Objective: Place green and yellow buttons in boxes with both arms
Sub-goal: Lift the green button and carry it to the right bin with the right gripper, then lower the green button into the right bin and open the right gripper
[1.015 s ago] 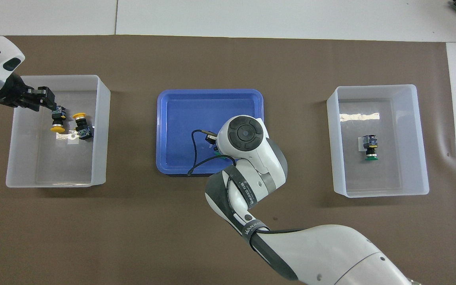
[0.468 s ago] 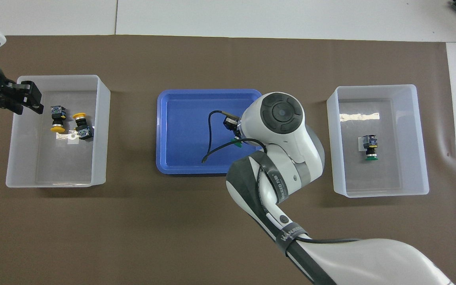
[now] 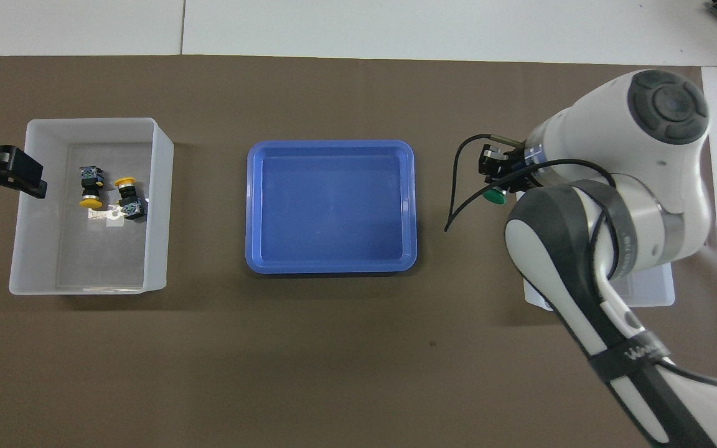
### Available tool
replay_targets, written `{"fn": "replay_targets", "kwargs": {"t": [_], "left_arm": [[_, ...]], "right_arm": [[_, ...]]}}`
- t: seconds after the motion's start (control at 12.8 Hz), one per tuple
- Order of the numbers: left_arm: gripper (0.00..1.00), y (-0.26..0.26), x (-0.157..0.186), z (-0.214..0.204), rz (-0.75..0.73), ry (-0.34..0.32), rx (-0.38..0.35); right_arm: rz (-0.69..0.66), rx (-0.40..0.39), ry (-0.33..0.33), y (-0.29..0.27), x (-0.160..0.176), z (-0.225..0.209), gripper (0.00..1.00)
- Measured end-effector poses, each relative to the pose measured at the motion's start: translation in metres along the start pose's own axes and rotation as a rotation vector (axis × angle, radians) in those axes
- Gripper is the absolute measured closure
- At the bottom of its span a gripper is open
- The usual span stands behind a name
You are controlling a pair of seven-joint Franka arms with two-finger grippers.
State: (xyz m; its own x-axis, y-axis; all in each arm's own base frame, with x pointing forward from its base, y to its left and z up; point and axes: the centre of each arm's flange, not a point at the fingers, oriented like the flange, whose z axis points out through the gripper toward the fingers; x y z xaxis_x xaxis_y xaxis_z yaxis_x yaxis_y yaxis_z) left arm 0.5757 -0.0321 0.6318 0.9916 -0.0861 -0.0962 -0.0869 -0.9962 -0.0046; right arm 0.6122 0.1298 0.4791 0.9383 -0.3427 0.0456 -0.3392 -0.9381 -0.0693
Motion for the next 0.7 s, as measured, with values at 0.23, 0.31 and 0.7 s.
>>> {"fn": "replay_targets", "kwargs": {"t": [0.23,0.31,0.7], "left_arm": [[0.28,0.011,-0.01,0.051,0.017,-0.011,0.005],[0.24,0.013,-0.016,0.065,0.021,-0.015,0.007],[0.04,0.013,-0.029,0.048,0.019,0.057,0.011]], "right_arm": [[-0.123,-0.022,-0.029,0.086,0.034,0.007,0.6],[-0.16,-0.027,-0.041,0.116,0.039,0.018,0.6],[-0.239,-0.03,-0.026,0.192,0.021,0.095,0.6]]}}
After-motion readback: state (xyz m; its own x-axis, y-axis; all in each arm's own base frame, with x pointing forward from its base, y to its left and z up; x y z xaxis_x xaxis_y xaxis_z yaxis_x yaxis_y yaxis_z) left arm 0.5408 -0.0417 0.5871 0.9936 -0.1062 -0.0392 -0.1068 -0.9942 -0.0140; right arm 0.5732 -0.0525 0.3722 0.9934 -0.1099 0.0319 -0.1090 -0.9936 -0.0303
